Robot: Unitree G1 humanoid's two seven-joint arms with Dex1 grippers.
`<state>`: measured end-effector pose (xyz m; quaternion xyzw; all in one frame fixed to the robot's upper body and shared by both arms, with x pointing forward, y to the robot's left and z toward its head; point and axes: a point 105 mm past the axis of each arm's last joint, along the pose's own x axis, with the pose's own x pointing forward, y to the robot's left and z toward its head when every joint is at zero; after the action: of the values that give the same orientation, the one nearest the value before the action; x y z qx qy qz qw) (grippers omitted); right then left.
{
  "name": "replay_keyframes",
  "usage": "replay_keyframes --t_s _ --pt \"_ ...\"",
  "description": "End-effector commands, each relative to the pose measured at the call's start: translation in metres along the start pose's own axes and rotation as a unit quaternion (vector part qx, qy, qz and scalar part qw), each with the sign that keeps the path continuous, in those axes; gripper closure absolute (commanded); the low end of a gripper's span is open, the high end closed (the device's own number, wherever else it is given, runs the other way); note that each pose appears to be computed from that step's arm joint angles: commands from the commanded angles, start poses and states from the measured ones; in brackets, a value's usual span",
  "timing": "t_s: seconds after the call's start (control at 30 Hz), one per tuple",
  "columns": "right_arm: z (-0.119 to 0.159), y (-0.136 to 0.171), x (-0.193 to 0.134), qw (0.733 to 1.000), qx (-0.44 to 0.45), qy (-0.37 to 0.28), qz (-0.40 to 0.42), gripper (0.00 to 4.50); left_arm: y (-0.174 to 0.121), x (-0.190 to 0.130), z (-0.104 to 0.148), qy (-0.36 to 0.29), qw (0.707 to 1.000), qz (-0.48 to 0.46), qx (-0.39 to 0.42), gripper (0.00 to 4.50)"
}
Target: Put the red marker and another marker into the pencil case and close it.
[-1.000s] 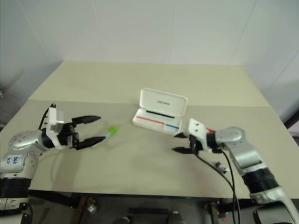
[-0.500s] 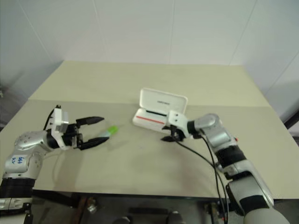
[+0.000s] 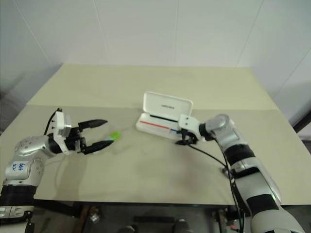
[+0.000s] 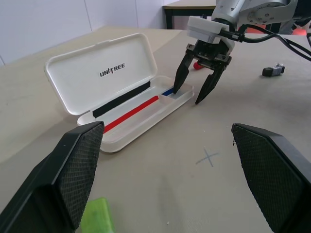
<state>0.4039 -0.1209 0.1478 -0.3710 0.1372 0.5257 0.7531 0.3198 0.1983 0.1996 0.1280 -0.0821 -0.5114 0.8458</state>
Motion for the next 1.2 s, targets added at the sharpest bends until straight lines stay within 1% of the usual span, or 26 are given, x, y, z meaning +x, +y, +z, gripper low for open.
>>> replay_keyframes --t_s 0.03,0.1,0.27,0.3,0.53,0.77,1.03,1.2 --pt "0.004 -0.005 -0.007 1.000 -0.021 0.008 -0.002 2.15 0.004 -0.002 0.015 -0.013 0.999 0.008 0.032 0.00" --pt "0.004 -0.005 -0.006 0.999 -0.030 0.014 0.002 2.58 0.005 -0.001 0.016 -0.014 0.999 0.009 0.034 0.00" --pt "0.004 -0.006 -0.008 0.999 -0.049 0.023 0.006 4.33 0.009 -0.002 0.018 -0.014 0.999 0.012 0.039 0.00" --pt "0.004 -0.006 -0.008 0.998 -0.050 0.023 0.006 4.44 0.009 -0.002 0.018 -0.014 0.999 0.013 0.040 0.00" --pt "0.009 -0.007 -0.009 0.998 -0.052 0.016 0.007 4.44 0.012 0.000 0.019 -0.017 0.999 0.014 0.045 0.00" --pt "0.022 -0.002 -0.021 0.998 -0.056 -0.001 0.029 4.44 0.013 -0.001 0.020 -0.018 0.999 0.009 0.051 0.00" --pt "0.028 0.022 -0.043 0.997 -0.053 -0.004 0.056 4.44 0.010 -0.014 0.017 -0.002 0.999 0.011 0.049 0.00" --pt "0.022 0.049 -0.058 0.997 -0.039 0.008 0.070 4.44 0.010 -0.021 0.013 0.006 0.999 0.019 0.045 0.00"
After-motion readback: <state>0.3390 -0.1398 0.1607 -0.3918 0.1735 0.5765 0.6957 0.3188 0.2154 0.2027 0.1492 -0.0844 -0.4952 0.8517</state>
